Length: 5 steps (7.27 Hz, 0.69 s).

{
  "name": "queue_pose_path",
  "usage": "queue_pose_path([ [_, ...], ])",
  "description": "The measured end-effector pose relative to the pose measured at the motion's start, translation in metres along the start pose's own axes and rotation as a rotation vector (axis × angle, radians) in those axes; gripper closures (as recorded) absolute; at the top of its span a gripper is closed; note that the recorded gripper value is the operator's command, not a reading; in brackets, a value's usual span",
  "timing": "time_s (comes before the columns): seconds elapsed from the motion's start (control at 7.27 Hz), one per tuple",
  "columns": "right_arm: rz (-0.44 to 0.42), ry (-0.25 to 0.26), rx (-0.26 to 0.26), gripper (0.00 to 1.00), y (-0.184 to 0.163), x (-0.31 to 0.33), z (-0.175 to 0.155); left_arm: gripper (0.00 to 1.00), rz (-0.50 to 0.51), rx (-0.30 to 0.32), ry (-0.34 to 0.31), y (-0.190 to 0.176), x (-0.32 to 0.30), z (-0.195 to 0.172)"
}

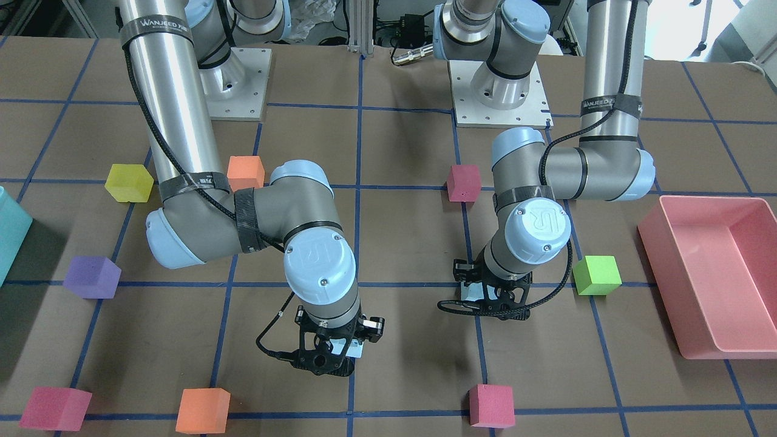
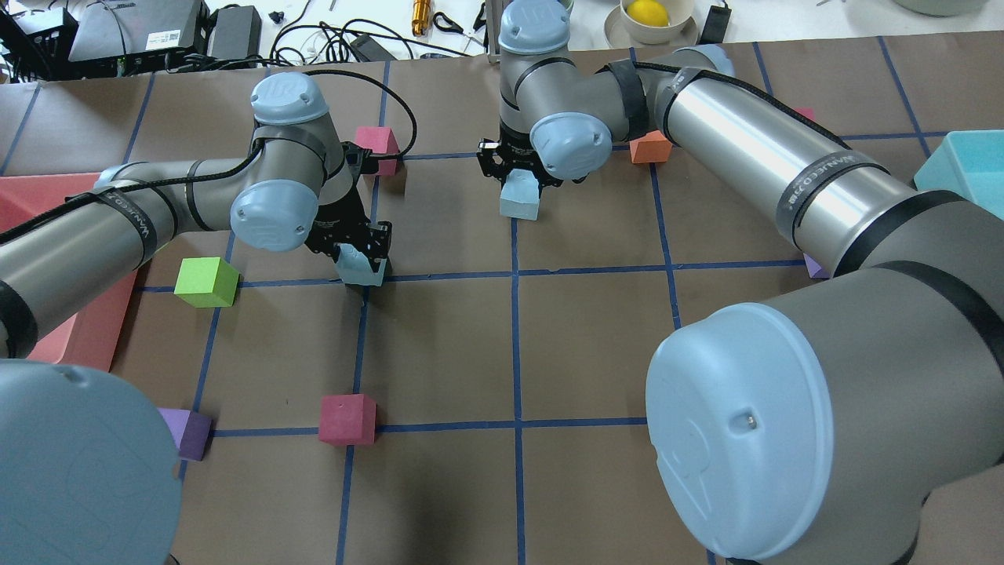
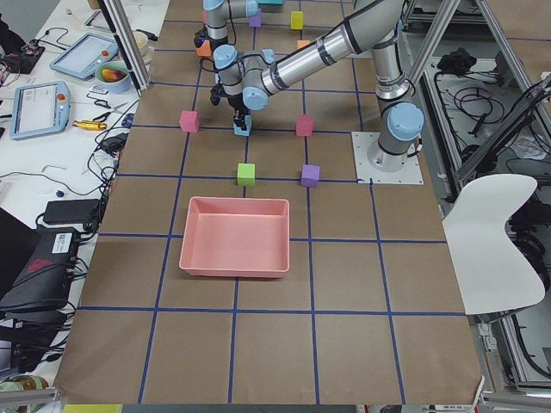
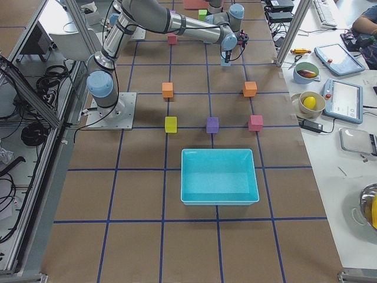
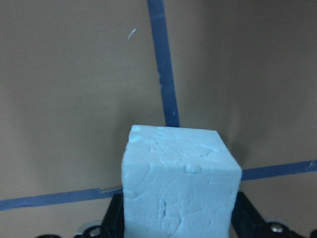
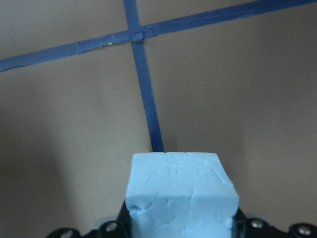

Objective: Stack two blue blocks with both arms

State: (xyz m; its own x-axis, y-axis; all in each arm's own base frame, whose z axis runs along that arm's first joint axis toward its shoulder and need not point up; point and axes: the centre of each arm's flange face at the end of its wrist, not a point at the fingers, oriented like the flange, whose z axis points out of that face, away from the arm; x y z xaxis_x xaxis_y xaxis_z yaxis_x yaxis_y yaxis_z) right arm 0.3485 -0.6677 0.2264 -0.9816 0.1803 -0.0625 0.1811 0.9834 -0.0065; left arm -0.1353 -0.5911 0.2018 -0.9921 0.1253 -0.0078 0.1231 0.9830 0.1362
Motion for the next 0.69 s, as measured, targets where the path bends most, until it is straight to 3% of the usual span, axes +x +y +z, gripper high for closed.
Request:
queue_pose_path([
  [0.14, -0.005, 0.004, -0.007, 0.81, 0.002, -0.003, 0.005, 1.00, -0.007, 0.027, -0.002, -0.004, -0.004, -0.008],
  [0.28, -0.008, 0.008, -0.014, 0.79, 0.004, -0.004, 0.008, 1.00, -0.021, 0.057, -0.005, -0.010, -0.008, -0.021],
  [0.41, -0.009, 0.010, -0.017, 0.58, 0.005, -0.004, 0.011, 1.00, -0.042, 0.080, -0.006, -0.016, -0.009, -0.034],
  [0.55, -0.011, 0.010, -0.018, 0.01, 0.006, -0.005, 0.012, 1.00, -0.057, 0.091, -0.005, -0.019, -0.010, -0.046],
  [0.69, -0.014, 0.010, -0.019, 0.00, 0.006, -0.005, 0.013, 1.00, -0.063, 0.091, -0.004, -0.023, -0.010, -0.060],
])
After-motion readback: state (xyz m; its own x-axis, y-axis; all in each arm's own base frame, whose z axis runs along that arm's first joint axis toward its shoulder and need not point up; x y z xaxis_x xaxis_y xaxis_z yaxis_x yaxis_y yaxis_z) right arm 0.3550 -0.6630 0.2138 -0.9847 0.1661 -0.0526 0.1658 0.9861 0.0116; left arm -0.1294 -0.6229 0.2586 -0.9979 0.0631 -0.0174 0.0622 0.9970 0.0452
